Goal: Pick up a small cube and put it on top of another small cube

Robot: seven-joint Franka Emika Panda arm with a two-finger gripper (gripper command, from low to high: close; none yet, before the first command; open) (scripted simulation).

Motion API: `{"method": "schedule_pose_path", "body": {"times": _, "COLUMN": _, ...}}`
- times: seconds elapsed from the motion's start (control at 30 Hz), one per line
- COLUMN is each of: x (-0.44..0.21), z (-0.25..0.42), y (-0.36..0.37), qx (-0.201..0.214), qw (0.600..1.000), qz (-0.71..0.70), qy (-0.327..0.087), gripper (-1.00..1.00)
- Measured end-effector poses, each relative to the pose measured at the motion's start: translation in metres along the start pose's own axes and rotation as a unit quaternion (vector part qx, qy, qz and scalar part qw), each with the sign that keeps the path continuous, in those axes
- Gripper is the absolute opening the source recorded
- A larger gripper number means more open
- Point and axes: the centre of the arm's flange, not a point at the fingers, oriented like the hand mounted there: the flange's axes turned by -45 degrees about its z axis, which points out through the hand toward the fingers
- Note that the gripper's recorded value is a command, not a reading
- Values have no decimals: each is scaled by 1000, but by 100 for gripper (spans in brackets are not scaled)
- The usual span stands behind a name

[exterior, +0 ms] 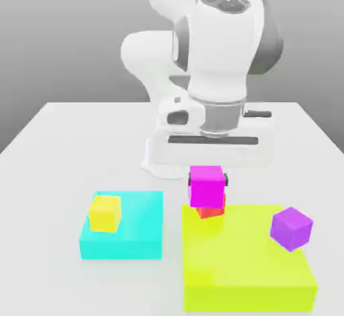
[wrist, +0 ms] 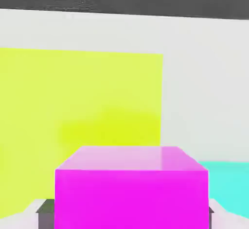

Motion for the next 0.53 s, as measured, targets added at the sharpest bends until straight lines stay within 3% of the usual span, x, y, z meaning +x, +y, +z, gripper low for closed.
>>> {"method": "schedule_pose_path", "body": {"times": 0.23, "x": -63, "z": -4, "y": -14, "qx": 15, "qw": 997, "qz": -80, "qy": 2, "gripper": -100}}
{"method": "schedule_pose_path", "body": {"times": 0.43, "x": -68, "z": 48, "y": -16, "qx": 16, "qw": 996, "qz": -89, "qy": 2, "gripper": -100}}
{"method": "schedule_pose_path", "body": {"times": 0.47, "x": -69, "z": 56, "y": -17, "qx": 16, "qw": 996, "qz": -89, "qy": 2, "gripper": 100}}
{"method": "schedule_pose_path", "body": {"times": 0.53, "x": -69, "z": 56, "y": -17, "qx": 16, "qw": 996, "qz": -89, "qy": 2, "gripper": 100}}
